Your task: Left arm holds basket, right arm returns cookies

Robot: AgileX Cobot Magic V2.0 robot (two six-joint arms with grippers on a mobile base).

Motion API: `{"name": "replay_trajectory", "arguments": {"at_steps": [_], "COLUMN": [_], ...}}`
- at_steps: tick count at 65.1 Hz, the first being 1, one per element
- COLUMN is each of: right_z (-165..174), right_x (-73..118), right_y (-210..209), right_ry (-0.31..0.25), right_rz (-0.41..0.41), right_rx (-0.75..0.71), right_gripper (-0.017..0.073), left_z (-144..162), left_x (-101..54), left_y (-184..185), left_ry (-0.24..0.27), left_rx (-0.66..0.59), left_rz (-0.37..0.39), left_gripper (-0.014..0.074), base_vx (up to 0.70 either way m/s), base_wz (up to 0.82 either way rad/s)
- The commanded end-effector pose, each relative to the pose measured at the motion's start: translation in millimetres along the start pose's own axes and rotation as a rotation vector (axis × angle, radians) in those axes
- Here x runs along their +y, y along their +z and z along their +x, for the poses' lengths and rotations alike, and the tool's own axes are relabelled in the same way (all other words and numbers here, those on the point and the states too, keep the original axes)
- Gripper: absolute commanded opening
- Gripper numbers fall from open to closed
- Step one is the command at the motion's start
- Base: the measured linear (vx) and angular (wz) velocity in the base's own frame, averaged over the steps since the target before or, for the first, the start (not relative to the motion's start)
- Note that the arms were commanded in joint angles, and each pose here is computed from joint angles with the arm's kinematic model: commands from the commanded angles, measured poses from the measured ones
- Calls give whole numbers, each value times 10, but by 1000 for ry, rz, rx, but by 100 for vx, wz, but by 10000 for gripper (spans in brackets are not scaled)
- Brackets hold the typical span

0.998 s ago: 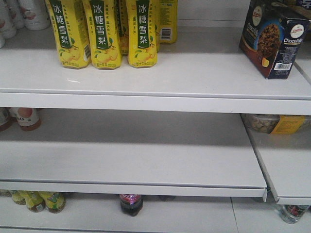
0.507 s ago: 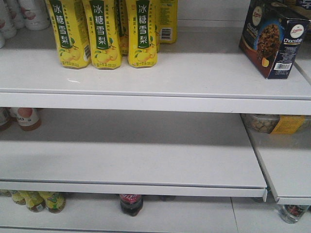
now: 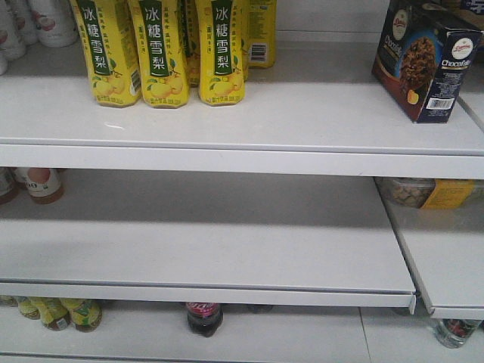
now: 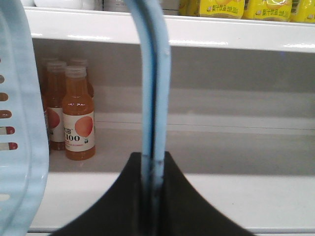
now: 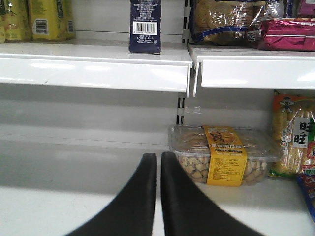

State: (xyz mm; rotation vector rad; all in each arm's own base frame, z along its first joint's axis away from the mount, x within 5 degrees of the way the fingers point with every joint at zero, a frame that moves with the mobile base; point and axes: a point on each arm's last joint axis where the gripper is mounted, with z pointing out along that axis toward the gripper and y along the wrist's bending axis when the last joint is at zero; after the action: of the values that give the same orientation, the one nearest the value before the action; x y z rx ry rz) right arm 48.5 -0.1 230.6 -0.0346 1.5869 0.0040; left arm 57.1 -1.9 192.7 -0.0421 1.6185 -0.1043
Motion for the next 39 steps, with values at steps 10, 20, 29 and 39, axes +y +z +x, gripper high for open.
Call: {"name": "replay_trajectory", "arguments": {"at_steps": [10,20,29,39], "right_z": [-148,-148,-148,-148], "right_x": [3,3,3,3], "right_y": [2,2,2,2], "right_ry": [-4,-4,-4,-4], "right_rz": [-3,-3,-3,-3], "right_rx": [-81,-81,-81,-81], "right_gripper": [-6,-6,-6,-6], "left_z": [-189,-189,-189,-189], "left_x": [-27,-27,-27,-27], "left_y": [-39,-39,-39,-39], "left_ry": [24,24,24,24], "left_rx": [-143,-143,-143,-143], "left_rz": [22,22,22,22], "left_gripper": [0,0,0,0], "base_vx": [0,0,0,0], "base_wz": [0,0,0,0]}}
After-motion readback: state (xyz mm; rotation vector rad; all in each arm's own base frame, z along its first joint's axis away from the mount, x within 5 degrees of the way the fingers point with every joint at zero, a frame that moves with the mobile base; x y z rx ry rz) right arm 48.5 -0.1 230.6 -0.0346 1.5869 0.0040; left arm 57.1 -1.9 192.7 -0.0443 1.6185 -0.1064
